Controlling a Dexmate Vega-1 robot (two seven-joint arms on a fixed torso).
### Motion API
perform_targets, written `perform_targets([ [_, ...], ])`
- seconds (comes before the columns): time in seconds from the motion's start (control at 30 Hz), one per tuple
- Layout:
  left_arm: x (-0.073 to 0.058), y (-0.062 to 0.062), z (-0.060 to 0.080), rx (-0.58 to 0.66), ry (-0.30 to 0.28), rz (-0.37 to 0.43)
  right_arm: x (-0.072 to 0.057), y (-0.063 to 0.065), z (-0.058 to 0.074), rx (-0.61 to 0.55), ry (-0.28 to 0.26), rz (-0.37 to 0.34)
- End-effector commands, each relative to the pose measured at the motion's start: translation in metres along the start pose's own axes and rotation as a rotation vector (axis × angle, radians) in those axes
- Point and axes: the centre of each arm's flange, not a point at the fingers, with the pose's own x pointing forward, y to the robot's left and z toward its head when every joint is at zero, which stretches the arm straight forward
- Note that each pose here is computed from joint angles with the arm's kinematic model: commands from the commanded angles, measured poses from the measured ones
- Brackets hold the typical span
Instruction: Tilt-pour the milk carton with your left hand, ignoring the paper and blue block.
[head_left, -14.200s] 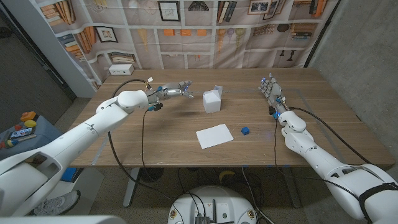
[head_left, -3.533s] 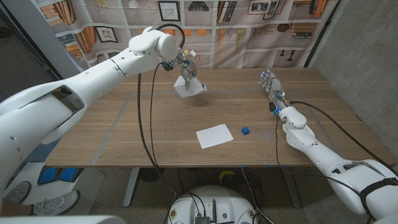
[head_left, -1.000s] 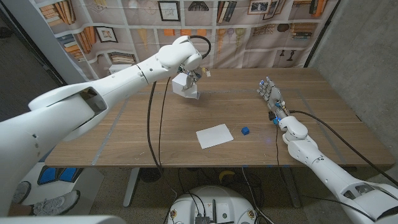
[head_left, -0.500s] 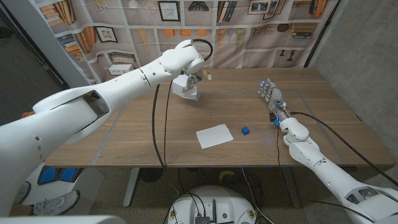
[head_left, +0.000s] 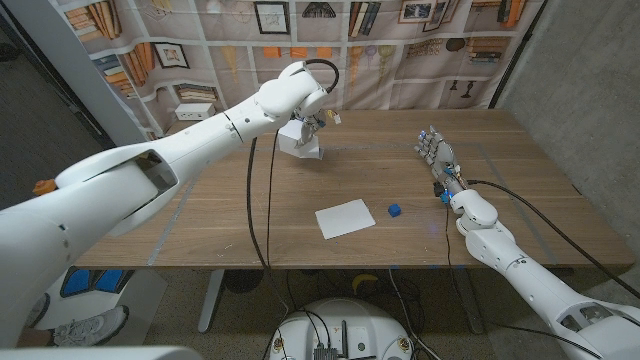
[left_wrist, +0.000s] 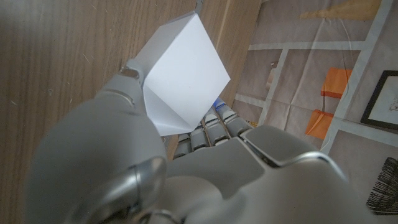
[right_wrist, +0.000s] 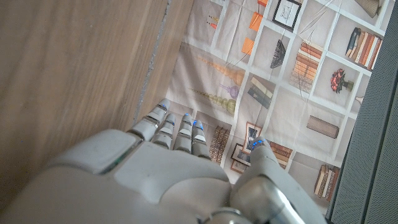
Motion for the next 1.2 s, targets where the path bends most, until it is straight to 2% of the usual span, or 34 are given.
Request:
perform_targets([
  [0.03, -0.005, -0.003, -0.008, -0.118, -0.001, 0.026, 0.0, 0.002, 0.0, 0.0, -0.008, 0.007],
  [0.43, -0.009, -0.01, -0.016, -0.268, -0.031, 0.052, 0.001, -0.002, 0.0, -0.003, -0.01, -0.003],
  [0.63, -0.013, -0.017, -0.02, -0.364, -0.026, 0.094, 0.001, -0.002, 0.0, -0.004, -0.011, 0.0],
  [0.8, -0.015, -0.024, -0.025, -0.479, -0.045, 0.142, 0.0, -0.002, 0.001, -0.009, -0.011, -0.004],
  [1.07, -0.013, -0.033, -0.028, -0.605, -0.056, 0.206, 0.001, -0.002, 0.001, -0.011, -0.01, -0.002],
  [1.2, -0.011, -0.037, -0.027, -0.651, -0.064, 0.211, 0.002, -0.002, 0.001, -0.011, -0.007, -0.003],
])
